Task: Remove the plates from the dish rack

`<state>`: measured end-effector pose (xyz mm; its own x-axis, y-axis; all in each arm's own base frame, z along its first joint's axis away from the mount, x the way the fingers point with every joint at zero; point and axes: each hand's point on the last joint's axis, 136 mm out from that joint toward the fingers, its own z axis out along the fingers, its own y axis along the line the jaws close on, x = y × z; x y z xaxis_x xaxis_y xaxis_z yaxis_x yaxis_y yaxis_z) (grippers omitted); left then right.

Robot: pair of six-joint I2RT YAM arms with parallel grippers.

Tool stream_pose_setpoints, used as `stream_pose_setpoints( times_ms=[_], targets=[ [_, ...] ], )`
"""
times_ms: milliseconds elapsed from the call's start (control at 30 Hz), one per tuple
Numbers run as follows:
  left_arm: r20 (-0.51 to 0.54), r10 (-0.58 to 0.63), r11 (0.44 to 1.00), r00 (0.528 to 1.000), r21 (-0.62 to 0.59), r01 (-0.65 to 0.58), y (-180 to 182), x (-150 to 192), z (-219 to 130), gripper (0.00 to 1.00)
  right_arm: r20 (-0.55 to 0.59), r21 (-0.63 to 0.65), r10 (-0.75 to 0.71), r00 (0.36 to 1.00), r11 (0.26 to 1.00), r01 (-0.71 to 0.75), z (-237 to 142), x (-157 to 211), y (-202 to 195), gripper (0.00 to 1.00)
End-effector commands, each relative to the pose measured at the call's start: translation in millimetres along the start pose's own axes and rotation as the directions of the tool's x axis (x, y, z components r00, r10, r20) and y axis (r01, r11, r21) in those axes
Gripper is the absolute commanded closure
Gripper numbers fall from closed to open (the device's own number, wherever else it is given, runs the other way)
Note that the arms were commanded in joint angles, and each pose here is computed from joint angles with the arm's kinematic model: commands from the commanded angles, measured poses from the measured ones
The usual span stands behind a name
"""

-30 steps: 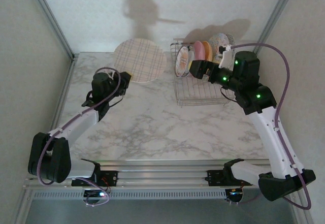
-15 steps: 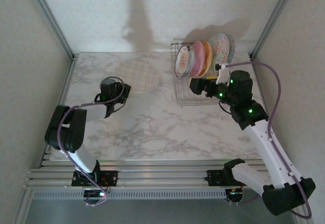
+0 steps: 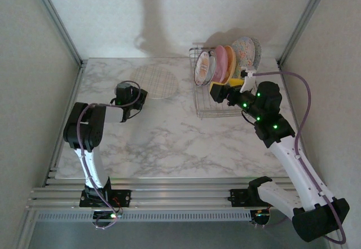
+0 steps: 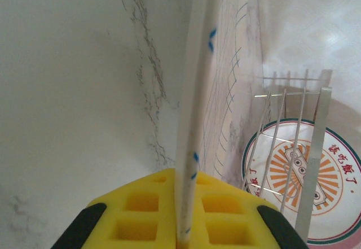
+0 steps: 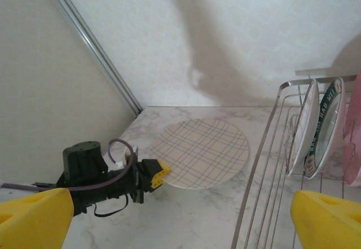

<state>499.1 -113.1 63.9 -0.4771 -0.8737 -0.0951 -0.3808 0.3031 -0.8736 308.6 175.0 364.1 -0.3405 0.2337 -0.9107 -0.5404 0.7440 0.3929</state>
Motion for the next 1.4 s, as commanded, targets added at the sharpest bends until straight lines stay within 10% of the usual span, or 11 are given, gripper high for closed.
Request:
stream_pose_setpoints(
  times_ms=[0, 200, 700, 1367],
  targets=[
    [0.007, 0.047, 0.992, 0.999, 0.114, -0.047, -34.2, -11.8, 6.8, 1.00, 0.030, -0.014, -0.012, 0.999, 1.000, 0.013, 0.7, -7.4, 5.0, 0.01],
    [-0.008, 0.033, 0.995, 0.999, 0.089, -0.032, -26.0, -13.1, 17.7, 1.00, 0.031, -0.009, -0.036, 0.999, 0.999, 0.036, 0.7, -6.6, 5.1, 0.01],
    [-0.038, -0.007, 1.000, 0.999, -0.012, 0.006, -10.1, -11.3, 15.8, 0.47, 0.017, 0.023, -0.055, 0.998, 0.998, 0.055, 8.1, -14.0, 2.3, 0.01],
    [-0.067, -0.108, 0.975, 0.992, -0.203, 0.093, 20.0, 3.2, -12.7, 0.21, 0.026, 0.084, -0.137, 0.990, 0.987, 0.134, -0.1, -43.1, 5.2, 0.01]
  ],
)
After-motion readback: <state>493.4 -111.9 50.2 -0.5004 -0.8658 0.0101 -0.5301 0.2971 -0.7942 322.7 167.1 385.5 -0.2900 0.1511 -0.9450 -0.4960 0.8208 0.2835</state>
